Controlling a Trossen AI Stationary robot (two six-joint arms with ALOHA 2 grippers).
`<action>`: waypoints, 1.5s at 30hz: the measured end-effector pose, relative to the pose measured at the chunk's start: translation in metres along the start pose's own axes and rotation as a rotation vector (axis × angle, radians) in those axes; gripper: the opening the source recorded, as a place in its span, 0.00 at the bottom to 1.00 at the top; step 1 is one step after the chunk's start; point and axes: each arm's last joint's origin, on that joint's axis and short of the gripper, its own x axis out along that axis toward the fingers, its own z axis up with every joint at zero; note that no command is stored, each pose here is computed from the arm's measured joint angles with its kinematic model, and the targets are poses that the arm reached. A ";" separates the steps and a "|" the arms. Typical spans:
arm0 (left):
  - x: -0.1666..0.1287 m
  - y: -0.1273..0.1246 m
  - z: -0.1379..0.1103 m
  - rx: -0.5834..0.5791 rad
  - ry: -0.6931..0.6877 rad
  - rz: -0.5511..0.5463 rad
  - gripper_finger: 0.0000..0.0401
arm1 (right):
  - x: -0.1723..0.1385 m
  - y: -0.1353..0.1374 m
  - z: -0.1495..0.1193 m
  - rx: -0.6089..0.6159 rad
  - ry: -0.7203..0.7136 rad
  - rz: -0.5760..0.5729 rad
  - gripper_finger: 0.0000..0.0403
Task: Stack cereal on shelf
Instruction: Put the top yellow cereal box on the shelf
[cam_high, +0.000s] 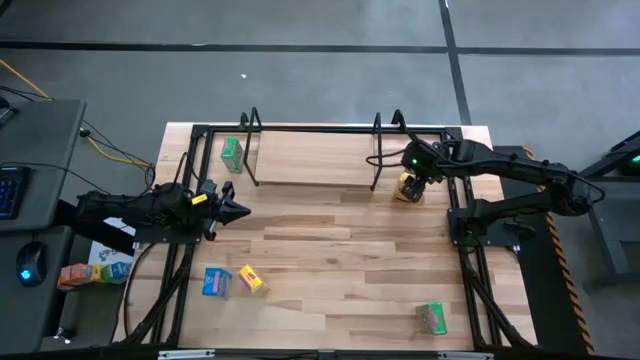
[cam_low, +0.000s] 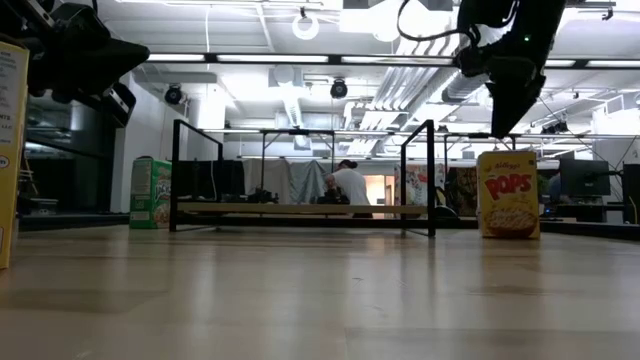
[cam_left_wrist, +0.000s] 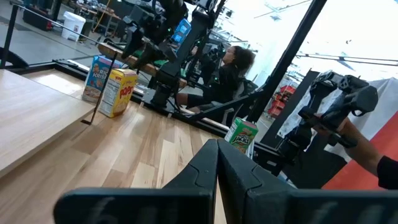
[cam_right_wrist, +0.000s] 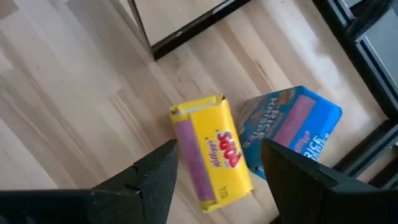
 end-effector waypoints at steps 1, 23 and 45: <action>0.000 0.000 0.000 0.000 0.001 0.000 0.00 | 0.000 0.000 0.000 0.003 -0.003 0.009 0.55; 0.000 0.000 0.000 0.000 0.000 0.000 0.00 | 0.014 0.004 0.007 -0.020 0.049 -0.025 0.55; 0.000 0.000 0.000 0.000 0.000 0.000 0.00 | 0.054 0.016 0.015 -0.091 0.250 -0.008 0.55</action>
